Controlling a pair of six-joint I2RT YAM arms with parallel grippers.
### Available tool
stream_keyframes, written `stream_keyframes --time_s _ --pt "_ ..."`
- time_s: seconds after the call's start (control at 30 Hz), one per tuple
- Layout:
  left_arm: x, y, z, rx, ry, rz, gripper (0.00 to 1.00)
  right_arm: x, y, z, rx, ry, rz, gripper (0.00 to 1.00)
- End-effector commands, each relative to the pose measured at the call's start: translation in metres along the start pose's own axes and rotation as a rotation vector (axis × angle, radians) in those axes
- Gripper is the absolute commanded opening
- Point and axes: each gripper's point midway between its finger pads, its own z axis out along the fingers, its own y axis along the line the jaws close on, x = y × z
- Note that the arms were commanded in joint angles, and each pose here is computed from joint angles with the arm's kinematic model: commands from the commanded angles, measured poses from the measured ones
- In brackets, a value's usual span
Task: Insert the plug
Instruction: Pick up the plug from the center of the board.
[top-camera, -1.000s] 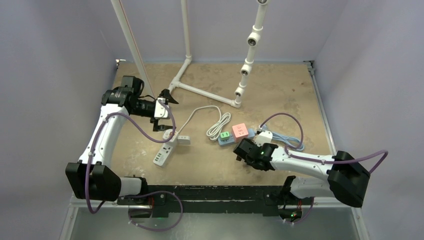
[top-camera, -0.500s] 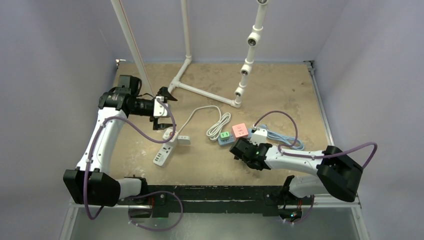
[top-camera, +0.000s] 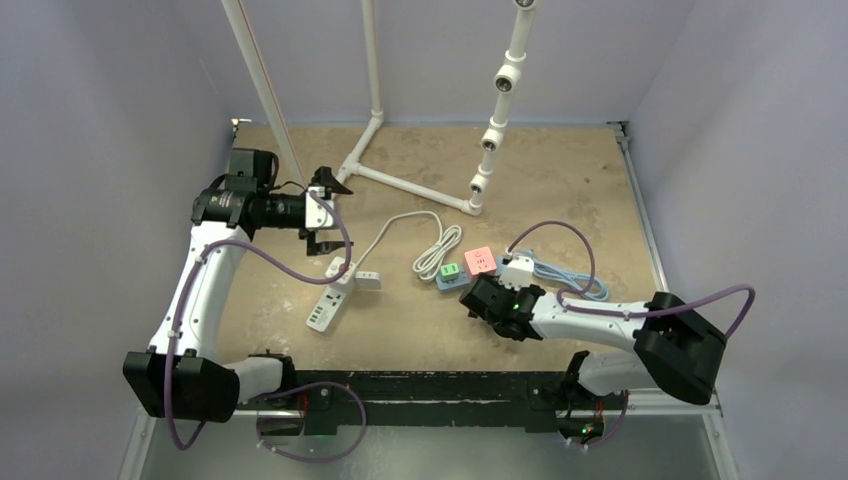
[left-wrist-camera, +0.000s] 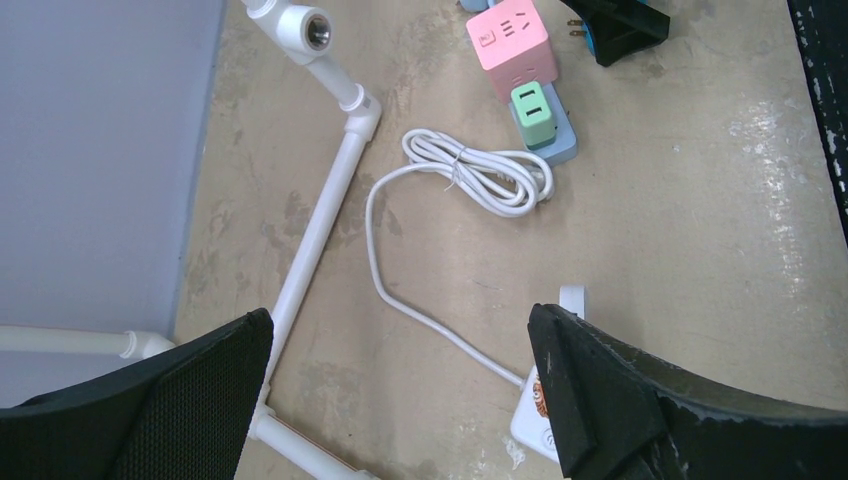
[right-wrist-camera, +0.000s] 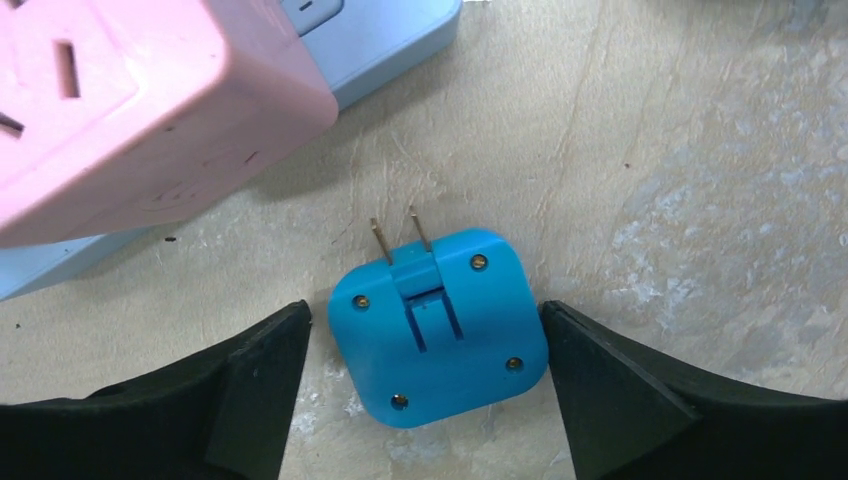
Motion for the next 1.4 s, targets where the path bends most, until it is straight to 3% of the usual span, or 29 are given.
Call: stream_keyframes --time_s 0.0,0.3,0.43,0.57,0.77,0.97,1.1,1.37 --pt "-0.023 0.013 -0.007 -0.052 -0.055 0.008 0.99 0.01 0.016 0.007 -0.054 0.038 -0.023 0.81" --pt "-0.026 0.013 -0.005 -0.042 -0.076 -0.014 0.95 0.023 0.034 -0.003 -0.138 0.127 -0.034 0.53" --pt "-0.027 0.012 -0.004 -0.038 -0.082 -0.019 0.9 0.006 0.054 -0.02 -0.235 0.107 -0.043 0.29" --pt "-0.032 0.003 -0.004 -0.012 -0.108 0.017 0.99 -0.026 0.087 -0.054 -0.425 0.037 -0.095 0.29" --pt "-0.037 -0.022 -0.001 0.062 -0.15 0.182 0.99 -0.046 0.12 -0.118 -0.737 0.038 -0.195 0.31" --pt "-0.047 -0.062 0.01 0.235 -0.152 0.521 0.99 -0.066 0.164 -0.192 -1.083 0.025 -0.315 0.35" --pt "-0.065 -0.072 0.015 0.26 -0.179 0.719 0.99 -0.082 0.202 -0.226 -1.263 -0.026 -0.433 0.41" --pt "-0.081 -0.085 0.006 0.253 -0.204 0.799 0.99 -0.088 0.261 -0.254 -1.455 0.017 -0.582 0.41"
